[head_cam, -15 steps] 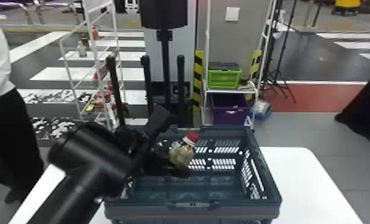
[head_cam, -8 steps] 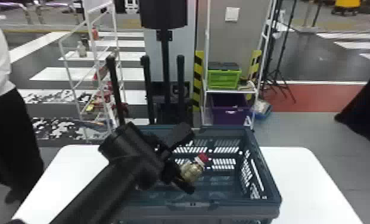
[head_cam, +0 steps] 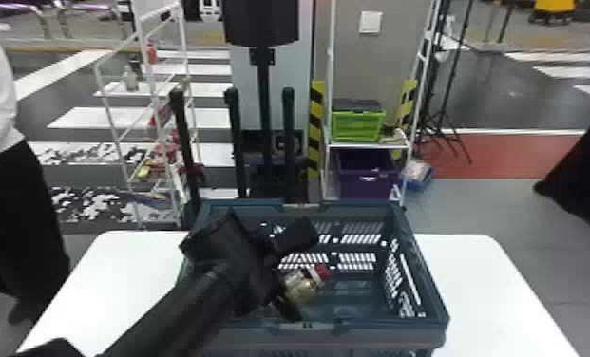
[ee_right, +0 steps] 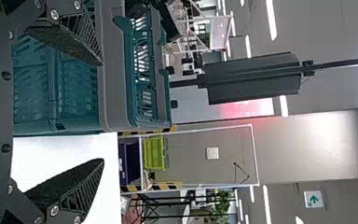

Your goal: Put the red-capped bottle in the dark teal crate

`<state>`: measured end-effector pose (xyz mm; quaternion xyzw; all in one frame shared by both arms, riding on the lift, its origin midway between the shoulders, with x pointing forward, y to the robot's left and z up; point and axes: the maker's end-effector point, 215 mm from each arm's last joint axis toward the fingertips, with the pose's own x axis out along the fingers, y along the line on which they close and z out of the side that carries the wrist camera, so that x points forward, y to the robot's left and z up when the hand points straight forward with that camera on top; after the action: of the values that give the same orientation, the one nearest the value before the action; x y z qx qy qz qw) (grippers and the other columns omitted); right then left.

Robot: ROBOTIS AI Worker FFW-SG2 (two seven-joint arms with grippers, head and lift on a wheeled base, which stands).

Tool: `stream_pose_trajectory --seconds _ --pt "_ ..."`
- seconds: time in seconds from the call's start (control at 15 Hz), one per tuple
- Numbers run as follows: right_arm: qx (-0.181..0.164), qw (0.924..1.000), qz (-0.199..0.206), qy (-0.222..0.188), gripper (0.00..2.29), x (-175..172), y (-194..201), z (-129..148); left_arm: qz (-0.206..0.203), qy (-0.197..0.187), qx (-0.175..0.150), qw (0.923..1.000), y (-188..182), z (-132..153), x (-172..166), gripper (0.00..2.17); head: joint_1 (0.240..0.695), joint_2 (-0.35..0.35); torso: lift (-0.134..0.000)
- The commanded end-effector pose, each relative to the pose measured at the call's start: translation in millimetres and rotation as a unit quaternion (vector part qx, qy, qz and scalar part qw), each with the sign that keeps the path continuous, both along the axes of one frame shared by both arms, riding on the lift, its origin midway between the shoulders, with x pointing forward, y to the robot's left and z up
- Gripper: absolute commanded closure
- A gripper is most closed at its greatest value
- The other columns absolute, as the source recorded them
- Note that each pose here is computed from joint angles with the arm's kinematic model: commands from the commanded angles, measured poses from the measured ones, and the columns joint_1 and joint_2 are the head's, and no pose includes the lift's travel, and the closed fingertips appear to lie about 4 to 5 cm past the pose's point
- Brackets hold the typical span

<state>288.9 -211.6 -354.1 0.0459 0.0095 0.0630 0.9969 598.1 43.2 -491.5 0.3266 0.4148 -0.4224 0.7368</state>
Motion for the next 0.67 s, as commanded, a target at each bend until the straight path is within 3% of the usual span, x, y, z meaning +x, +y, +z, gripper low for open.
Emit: stream_pose_trajectory --seconds 0.0,0.07,0.13,0.4,0.6 --pt "0.001 1.0000 0.000 0.000 0.15 0.5 0.0 0.3 0.001 -0.001 0.000 1.0000 -2.4 -4.1 -2.6 1.01 0.499 0.000 0.000" --pt "0.001 1.0000 -0.001 0.000 0.15 0.6 -0.3 0.2 0.003 -0.011 -0.001 0.9999 -4.7 -2.9 -0.2 0.16 0.499 0.000 0.000" --pt "0.001 1.0000 -0.001 0.000 0.15 0.6 -0.3 0.2 0.005 -0.018 -0.001 0.9998 -7.6 -3.1 -0.7 0.00 0.499 0.000 0.000" --pt "0.001 1.0000 -0.001 0.000 0.15 0.6 -0.3 0.2 0.033 -0.057 -0.004 0.9978 -6.7 19.8 9.9 0.03 0.499 0.000 0.000" --pt "0.000 1.0000 -0.001 -0.001 0.15 0.9 -0.6 1.1 0.094 -0.086 -0.026 0.9915 8.7 54.8 10.2 0.03 0.499 0.000 0.000"
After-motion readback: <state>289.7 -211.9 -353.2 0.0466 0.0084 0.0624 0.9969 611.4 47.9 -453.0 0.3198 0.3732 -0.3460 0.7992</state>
